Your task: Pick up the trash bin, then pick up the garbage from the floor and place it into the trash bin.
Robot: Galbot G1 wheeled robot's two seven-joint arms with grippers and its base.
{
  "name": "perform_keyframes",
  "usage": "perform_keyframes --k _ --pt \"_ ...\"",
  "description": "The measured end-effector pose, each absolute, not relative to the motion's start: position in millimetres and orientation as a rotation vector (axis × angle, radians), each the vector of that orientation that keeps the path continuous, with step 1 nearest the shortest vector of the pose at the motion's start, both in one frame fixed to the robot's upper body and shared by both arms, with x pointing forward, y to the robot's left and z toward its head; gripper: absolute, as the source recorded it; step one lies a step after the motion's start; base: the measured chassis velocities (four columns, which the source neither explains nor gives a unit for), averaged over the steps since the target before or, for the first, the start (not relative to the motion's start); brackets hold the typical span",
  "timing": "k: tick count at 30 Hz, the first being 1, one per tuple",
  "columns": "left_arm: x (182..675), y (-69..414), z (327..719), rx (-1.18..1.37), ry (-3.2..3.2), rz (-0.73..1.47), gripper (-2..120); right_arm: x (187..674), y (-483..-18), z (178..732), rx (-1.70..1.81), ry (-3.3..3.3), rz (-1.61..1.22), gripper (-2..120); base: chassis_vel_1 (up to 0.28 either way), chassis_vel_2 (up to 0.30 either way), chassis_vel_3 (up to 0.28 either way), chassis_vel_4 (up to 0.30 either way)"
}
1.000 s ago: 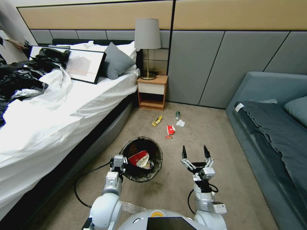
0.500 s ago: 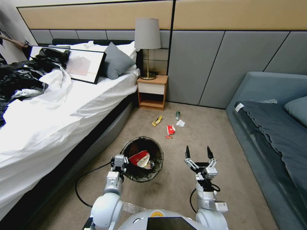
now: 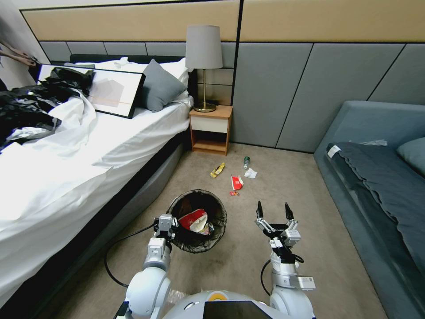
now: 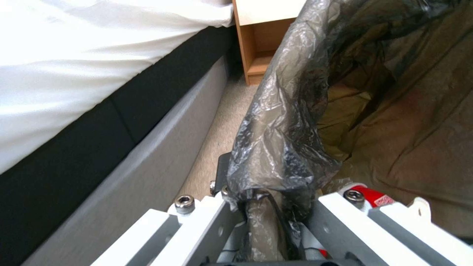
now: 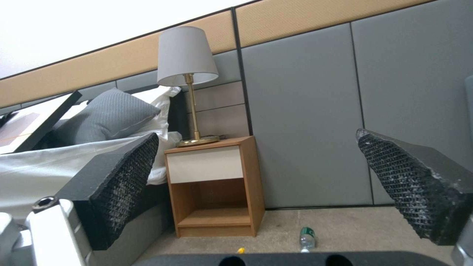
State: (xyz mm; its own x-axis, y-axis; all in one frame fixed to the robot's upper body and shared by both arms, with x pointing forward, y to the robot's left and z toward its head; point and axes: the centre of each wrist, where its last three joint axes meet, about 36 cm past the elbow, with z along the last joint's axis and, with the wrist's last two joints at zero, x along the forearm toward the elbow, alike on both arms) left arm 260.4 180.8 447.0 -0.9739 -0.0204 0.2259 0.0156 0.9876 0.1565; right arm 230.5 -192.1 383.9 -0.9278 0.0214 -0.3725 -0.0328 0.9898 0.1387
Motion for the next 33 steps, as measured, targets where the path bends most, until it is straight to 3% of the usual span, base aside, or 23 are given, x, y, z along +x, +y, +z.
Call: perform_keyframes --k 33 --pt "258.0 181.0 448.1 0.005 -2.906 -0.237 2 235.4 -194.3 383.3 -0.032 2.744 0.171 100 -0.151 0.157 0.146 -0.155"
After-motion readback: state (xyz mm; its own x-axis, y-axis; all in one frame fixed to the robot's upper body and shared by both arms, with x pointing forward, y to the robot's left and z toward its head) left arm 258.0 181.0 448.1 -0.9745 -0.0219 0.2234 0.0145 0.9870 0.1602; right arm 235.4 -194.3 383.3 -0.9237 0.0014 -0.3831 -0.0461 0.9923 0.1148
